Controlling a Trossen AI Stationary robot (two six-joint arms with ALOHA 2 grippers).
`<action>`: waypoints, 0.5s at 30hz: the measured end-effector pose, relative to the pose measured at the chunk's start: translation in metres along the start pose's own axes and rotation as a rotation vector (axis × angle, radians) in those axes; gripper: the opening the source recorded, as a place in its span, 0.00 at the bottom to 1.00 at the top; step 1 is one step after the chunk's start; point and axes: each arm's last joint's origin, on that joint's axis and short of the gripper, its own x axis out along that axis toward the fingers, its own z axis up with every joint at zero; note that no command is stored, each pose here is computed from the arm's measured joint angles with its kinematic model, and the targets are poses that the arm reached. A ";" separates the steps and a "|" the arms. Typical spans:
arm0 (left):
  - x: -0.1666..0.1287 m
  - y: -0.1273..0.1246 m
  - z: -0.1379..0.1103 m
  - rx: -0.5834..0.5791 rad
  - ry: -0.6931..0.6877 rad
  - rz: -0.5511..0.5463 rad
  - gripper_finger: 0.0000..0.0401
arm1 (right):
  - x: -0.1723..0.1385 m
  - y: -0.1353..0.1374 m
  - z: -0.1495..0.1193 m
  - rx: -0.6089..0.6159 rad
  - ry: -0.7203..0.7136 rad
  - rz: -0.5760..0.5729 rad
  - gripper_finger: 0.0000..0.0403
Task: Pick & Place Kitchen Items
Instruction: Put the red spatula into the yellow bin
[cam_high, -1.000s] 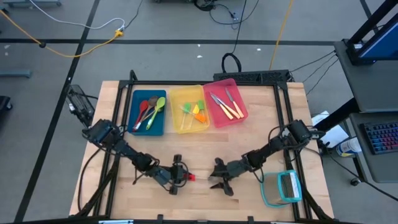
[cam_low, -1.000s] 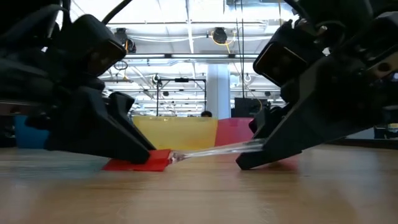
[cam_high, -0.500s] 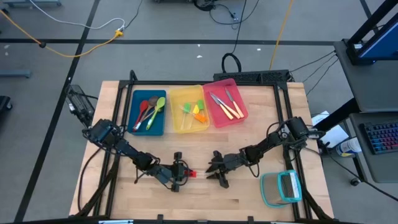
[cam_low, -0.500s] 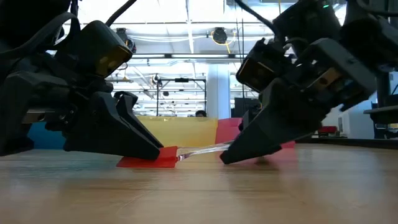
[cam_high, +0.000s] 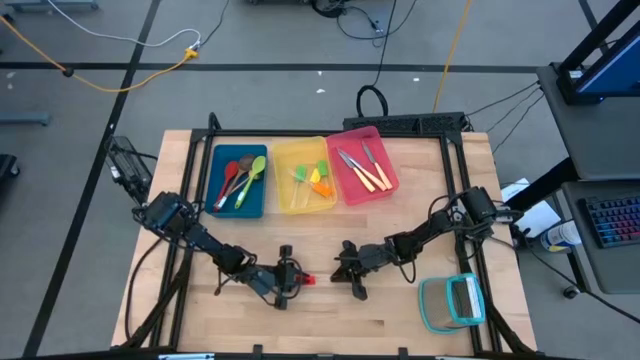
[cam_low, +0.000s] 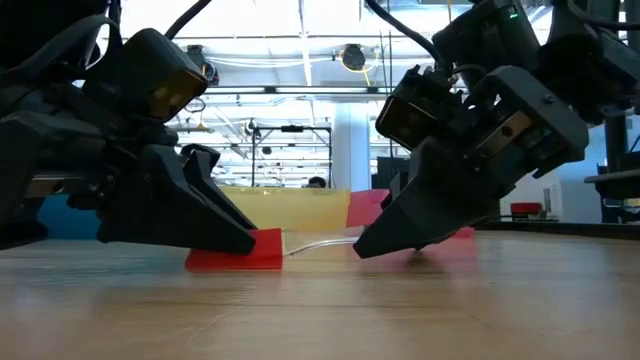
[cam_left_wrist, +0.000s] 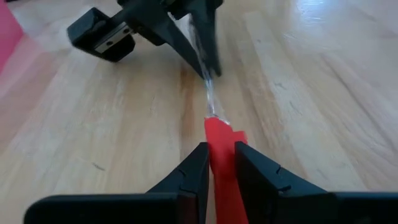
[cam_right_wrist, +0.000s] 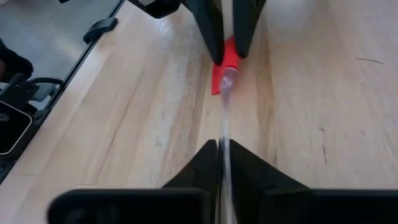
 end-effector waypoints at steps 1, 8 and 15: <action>0.000 0.000 0.000 0.004 -0.002 -0.003 0.18 | 0.000 0.000 0.000 0.000 0.000 0.000 0.03; 0.000 0.000 0.001 0.005 -0.003 -0.010 0.18 | 0.000 -0.003 0.002 0.013 0.000 0.000 0.03; 0.000 0.000 0.000 0.013 0.000 -0.014 0.26 | -0.001 -0.009 0.004 0.022 -0.004 -0.005 0.02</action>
